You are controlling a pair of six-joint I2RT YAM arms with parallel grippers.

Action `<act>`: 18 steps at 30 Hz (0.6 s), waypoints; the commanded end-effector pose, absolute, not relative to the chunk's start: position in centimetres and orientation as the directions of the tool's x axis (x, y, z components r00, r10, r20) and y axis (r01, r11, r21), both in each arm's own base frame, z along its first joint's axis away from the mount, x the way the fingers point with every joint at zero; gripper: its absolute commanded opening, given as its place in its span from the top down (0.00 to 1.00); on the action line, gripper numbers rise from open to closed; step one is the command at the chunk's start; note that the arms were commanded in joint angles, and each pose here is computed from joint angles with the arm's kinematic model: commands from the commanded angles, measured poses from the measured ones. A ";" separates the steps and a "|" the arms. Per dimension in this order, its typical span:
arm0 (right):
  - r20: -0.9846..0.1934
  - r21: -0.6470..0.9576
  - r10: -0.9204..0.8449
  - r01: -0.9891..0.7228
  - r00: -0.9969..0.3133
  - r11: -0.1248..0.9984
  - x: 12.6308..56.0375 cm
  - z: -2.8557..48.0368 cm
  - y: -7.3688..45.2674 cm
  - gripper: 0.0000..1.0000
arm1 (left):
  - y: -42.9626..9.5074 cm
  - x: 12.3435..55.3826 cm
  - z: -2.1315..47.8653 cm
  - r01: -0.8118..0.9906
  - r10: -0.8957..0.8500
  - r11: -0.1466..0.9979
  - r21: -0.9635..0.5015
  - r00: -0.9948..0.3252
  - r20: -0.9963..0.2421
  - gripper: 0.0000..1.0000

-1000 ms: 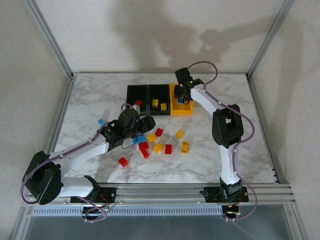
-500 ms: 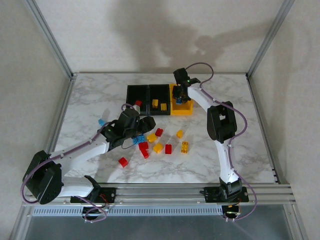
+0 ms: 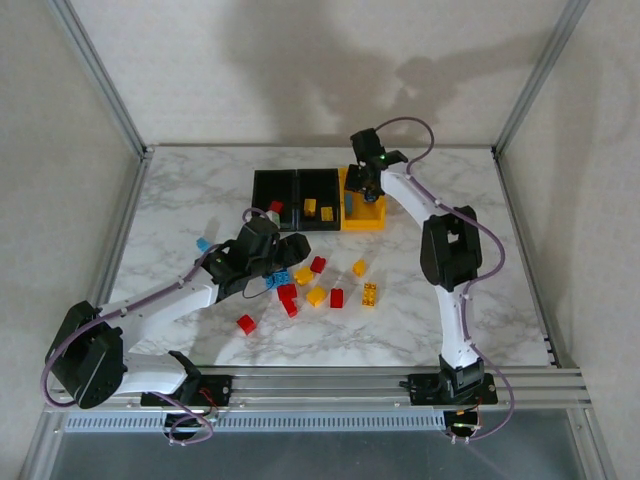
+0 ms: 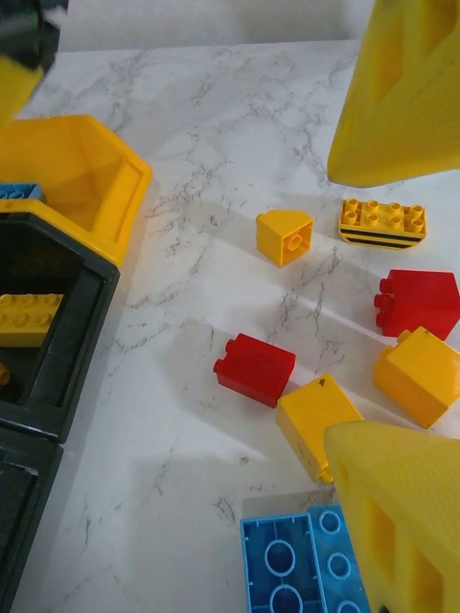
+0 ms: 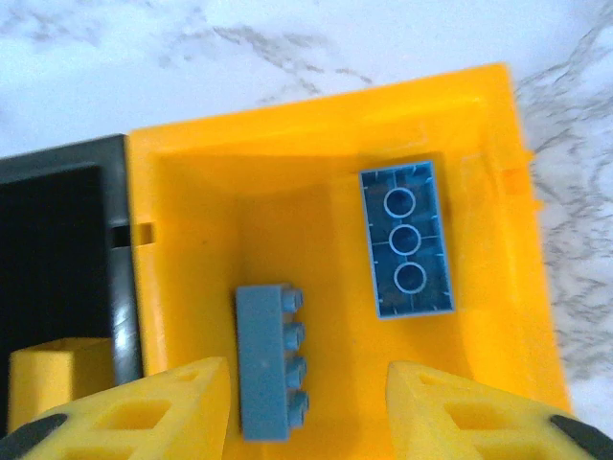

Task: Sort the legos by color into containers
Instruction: Place the lego in the container.

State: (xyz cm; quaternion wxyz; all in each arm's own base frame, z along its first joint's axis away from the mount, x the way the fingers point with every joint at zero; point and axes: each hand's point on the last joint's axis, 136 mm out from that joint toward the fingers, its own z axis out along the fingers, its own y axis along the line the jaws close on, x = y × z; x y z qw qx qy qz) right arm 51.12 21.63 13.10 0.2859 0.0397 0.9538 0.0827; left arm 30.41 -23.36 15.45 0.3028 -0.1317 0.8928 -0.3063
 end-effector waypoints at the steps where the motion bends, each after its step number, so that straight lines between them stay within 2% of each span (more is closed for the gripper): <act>1: -0.619 0.205 0.119 -0.014 -0.776 0.979 49.1 18.8 21.7 0.53 | -22.9 30.4 16.9 -0.047 -0.422 0.792 -0.609 -0.763 -0.490 0.34; 6: -0.645 0.247 0.105 -0.076 -0.757 0.966 44.5 20.8 22.0 0.54 | -21.7 30.2 16.4 -0.091 -0.425 0.819 -0.566 -0.760 -0.492 0.34; 13: -0.618 0.344 0.095 -0.160 -0.780 0.925 37.2 19.9 22.2 0.54 | -20.0 29.9 14.5 -0.163 -0.422 0.860 -0.484 -0.761 -0.492 0.34; 18: -0.615 0.398 0.085 -0.216 -0.784 0.892 33.1 19.5 22.3 0.46 | -19.1 30.3 14.1 -0.188 -0.400 0.890 -0.416 -0.761 -0.512 0.31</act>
